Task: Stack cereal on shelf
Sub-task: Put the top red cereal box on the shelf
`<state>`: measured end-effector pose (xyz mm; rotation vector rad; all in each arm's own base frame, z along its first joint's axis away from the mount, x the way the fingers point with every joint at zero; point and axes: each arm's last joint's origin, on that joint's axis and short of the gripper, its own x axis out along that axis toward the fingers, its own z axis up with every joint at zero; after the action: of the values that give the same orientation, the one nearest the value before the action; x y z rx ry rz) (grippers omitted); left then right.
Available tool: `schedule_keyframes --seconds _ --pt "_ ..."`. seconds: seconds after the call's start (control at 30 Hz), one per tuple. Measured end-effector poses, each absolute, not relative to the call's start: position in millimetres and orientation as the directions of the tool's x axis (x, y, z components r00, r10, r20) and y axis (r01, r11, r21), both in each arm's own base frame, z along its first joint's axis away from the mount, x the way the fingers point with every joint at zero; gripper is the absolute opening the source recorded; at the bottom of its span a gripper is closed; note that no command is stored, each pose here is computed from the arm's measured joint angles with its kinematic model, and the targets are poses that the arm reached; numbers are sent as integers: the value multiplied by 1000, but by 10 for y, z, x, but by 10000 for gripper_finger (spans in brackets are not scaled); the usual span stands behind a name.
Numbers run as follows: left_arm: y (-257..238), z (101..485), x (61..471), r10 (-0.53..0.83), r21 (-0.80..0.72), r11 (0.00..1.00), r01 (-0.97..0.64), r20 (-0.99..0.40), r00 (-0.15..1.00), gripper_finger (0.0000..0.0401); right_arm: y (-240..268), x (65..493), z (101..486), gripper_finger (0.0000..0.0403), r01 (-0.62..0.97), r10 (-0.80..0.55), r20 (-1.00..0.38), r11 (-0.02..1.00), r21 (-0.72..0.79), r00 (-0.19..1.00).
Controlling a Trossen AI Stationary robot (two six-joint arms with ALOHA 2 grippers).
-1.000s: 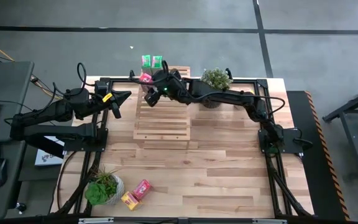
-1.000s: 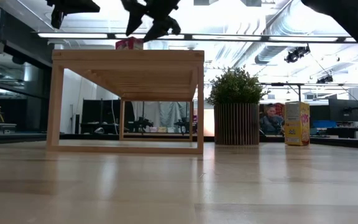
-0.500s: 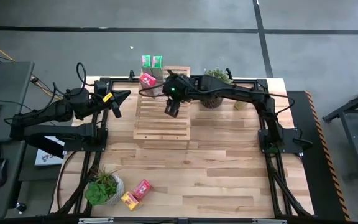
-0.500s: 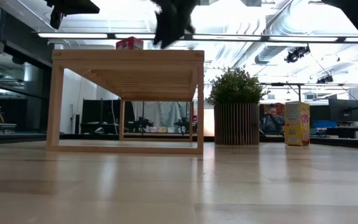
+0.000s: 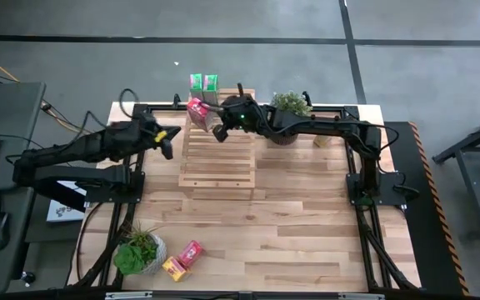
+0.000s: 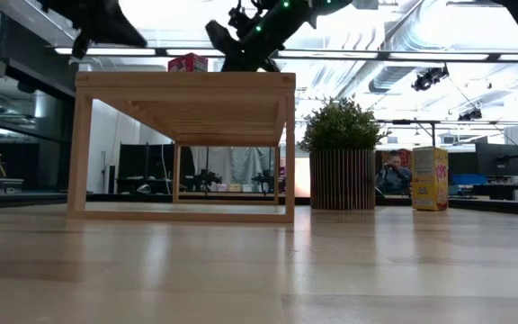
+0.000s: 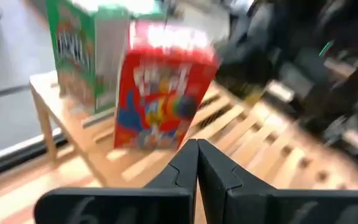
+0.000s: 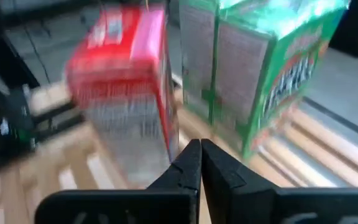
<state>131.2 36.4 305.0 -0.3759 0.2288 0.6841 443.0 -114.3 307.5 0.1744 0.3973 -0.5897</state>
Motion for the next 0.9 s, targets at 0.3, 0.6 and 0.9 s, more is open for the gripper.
schedule_keyframes --seconds 0.3,0.6,0.9 --pt "623 2751 1671 612 -181 637 -749 -472 635 0 -1228 4503 2985 0 560 -485 -390 822 102 783" --pt "807 2695 1703 659 -163 574 -803 -489 571 0 -1127 4552 2930 0 531 -442 -407 837 134 799" --pt "936 2745 1705 692 -164 569 -806 -435 577 0 -992 4586 2935 0 507 -417 -401 850 147 816"
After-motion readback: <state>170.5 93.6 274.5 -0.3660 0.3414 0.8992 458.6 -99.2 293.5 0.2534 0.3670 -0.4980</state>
